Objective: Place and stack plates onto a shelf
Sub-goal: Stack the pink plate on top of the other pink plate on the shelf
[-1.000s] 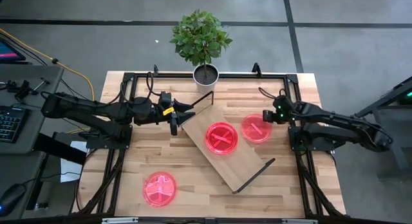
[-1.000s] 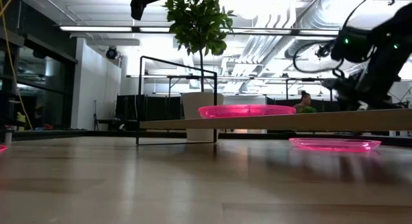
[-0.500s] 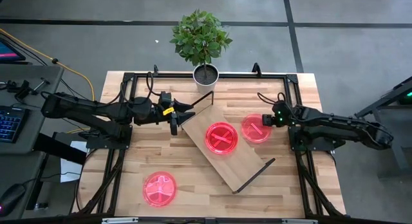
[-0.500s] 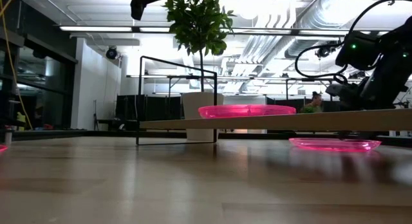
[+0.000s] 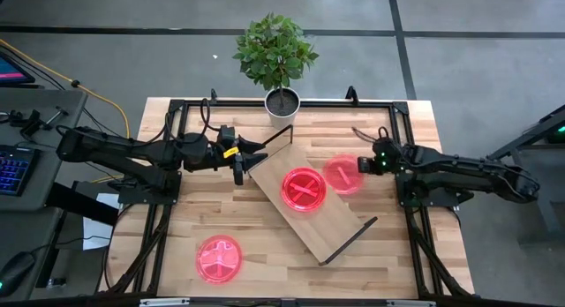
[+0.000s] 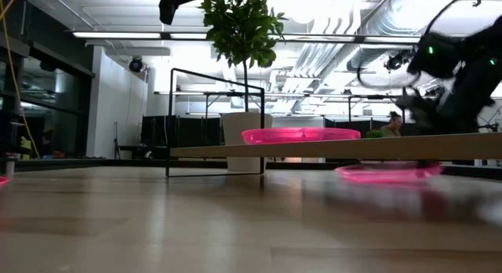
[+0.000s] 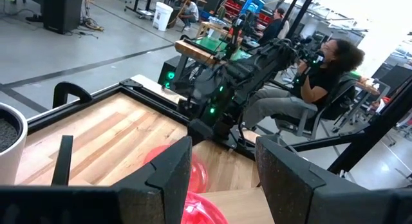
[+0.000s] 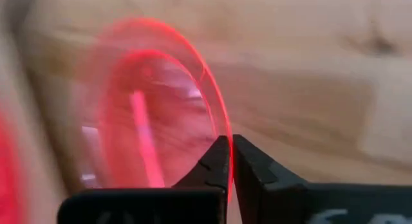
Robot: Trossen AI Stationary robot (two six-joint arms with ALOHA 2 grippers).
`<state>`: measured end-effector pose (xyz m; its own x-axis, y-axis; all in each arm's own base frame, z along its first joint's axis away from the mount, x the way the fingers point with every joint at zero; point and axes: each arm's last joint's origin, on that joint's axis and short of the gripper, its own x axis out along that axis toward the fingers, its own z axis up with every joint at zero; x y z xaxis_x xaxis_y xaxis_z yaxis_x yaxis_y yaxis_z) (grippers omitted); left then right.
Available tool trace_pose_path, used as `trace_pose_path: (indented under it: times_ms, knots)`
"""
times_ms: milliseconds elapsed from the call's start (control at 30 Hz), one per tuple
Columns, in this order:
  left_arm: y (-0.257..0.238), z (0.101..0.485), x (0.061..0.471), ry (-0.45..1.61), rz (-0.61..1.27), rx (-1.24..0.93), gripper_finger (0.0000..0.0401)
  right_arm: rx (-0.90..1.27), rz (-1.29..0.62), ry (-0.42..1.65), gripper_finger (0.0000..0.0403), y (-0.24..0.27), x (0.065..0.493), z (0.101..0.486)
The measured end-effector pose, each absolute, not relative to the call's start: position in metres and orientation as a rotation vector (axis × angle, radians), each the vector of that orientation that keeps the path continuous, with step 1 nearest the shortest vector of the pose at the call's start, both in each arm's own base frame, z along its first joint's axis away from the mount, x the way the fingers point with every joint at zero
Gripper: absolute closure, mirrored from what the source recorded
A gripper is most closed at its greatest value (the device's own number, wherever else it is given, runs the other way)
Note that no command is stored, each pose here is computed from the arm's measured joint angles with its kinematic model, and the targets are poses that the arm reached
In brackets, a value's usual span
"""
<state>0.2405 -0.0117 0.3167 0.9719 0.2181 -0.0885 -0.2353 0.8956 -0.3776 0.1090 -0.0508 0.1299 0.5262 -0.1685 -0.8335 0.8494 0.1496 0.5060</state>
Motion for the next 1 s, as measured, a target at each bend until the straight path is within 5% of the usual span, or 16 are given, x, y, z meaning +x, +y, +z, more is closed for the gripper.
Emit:
trace_pose_path:
  times_ms: [633, 1000]
  knots:
    - [-0.012, 0.317, 0.240, 0.044, 0.235, -0.397, 0.0240, 0.972, -0.670, 0.347, 0.0403, -0.061, 0.121, 0.260]
    - [-0.012, 0.317, 0.240, 0.038, 0.239, -0.399, 0.0240, 0.983, -0.538, 0.543, 0.0403, -0.024, 0.179, 0.229]
